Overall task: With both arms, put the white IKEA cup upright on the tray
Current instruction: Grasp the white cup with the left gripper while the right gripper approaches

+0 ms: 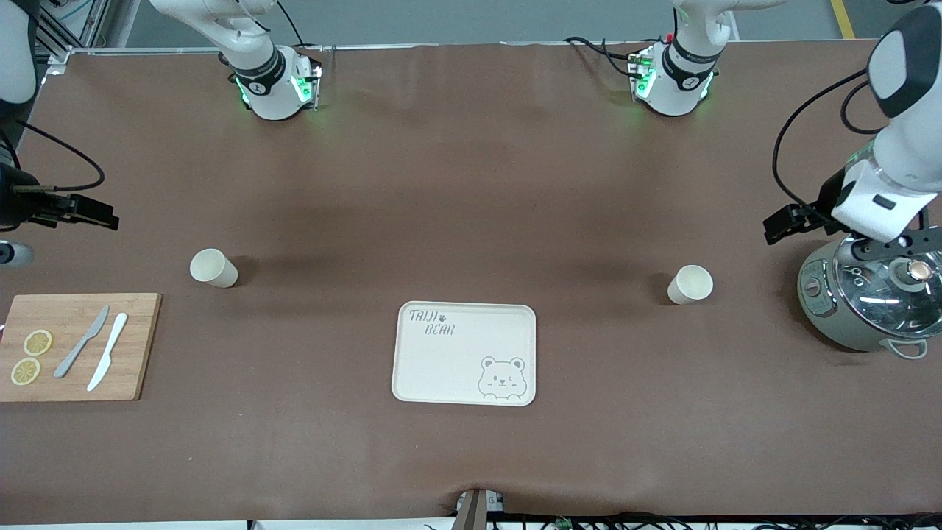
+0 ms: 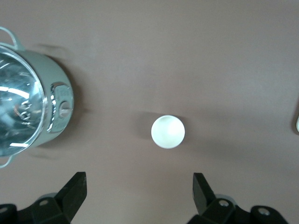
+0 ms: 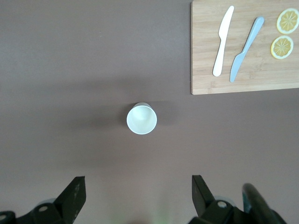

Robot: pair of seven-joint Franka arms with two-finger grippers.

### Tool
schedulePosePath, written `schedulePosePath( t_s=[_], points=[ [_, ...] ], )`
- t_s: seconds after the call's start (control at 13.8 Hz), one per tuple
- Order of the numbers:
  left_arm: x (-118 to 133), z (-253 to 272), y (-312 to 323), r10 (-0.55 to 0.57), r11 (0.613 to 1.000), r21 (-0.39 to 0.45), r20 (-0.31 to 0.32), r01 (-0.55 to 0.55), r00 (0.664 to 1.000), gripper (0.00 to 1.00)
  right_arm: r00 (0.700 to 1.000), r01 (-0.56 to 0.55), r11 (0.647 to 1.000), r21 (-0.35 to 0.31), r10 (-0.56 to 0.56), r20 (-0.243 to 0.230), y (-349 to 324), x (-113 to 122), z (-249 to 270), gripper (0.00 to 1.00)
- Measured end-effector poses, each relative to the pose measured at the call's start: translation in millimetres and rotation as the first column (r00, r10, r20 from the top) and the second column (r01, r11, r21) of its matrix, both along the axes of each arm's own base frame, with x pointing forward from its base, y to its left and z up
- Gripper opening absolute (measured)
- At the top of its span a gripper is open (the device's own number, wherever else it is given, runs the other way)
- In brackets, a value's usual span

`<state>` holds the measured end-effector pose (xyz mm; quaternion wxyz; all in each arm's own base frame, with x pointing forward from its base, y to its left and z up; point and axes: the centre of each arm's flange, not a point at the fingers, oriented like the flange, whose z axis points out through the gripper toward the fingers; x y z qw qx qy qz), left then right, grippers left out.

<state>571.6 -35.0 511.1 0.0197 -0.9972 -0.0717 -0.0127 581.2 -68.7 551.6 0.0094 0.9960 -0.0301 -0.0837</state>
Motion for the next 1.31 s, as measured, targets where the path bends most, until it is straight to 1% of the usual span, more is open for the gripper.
schedulePosePath(
  t_s=[0.15, 0.22, 0.44, 0.51, 0.65, 0.73, 1.09, 1.16, 1.23, 1.31],
  points=[
    [1.2, -32.4, -0.7, -0.005, 1.0, -0.004, 0.024, 0.005, 1.0, 1.0, 1.0, 0.005, 1.0, 0.003, -0.005, -0.008, -2.5, 0.2, -2.6, 1.0],
    [0.9, -50.3, -0.8, -0.007, 1.0, -0.006, 0.026, 0.007, 1.0, 1.0, 1.0, 0.006, 1.0, 0.005, -0.005, -0.022, -2.3, -0.7, -5.0, 1.0],
    [0.3, -106.4, 3.1, -0.005, 1.0, -0.015, 0.049, 0.006, 0.999, 1.0, 0.993, 0.027, 1.0, 0.01, -0.026, -0.114, -12.7, 2.4, -38.8, 1.0],
    [0.2, -124.5, 4.5, -0.003, 1.0, -0.018, 0.049, 0.004, 0.999, 1.0, 0.99, 0.038, 0.999, 0.01, -0.036, -0.137, -19.0, 5.5, -52.4, 1.0],
    [3.3, -152.4, 4.9, -0.003, 1.0, -0.024, 0.039, 0.004, 0.999, 1.0, 0.983, 0.053, 0.999, 0.01, -0.05, -0.175, -27.6, 9.6, -73.8, 1.0],
    [5.4, -164.4, 4.4, -0.004, 1.0, -0.026, 0.034, 0.005, 0.999, 1.0, 0.981, 0.056, 0.998, 0.009, -0.054, -0.185, -29.8, 11.1, -80.7, 1.0],
    [7.5, -218.4, 3.3, -0.006, 0.999, -0.034, -0.03, 0.005, 1.0, 1.0, 0.973, 0.06, 0.998, 0.011, -0.056, -0.223, -31.1, 12.9, -102.0, 1.0],
    [7.0, -226.1, 2.7, -0.007, 0.999, -0.035, -0.043, 0.005, 0.999, 0.95, 0.973, 0.06, 0.998, 0.011, -0.056, -0.224, -31.4, 13.4, -107.3, 1.0],
    [6.5, -233.0, 1.9, -0.008, 0.999, -0.036, -0.054, 0.006, 0.999, 0.95, 0.977, 0.059, 0.998, 0.009, -0.056, -0.206, -32.3, 15.1, -115.6, 1.0],
    [6.1, -237.6, 1.8, -0.008, 0.999, -0.036, -0.061, 0.006, 0.998, 0.94, 0.982, 0.059, 0.998, 0.007, -0.057, -0.178, -33.6, 17.0, -127.1, 1.0]
  ],
)
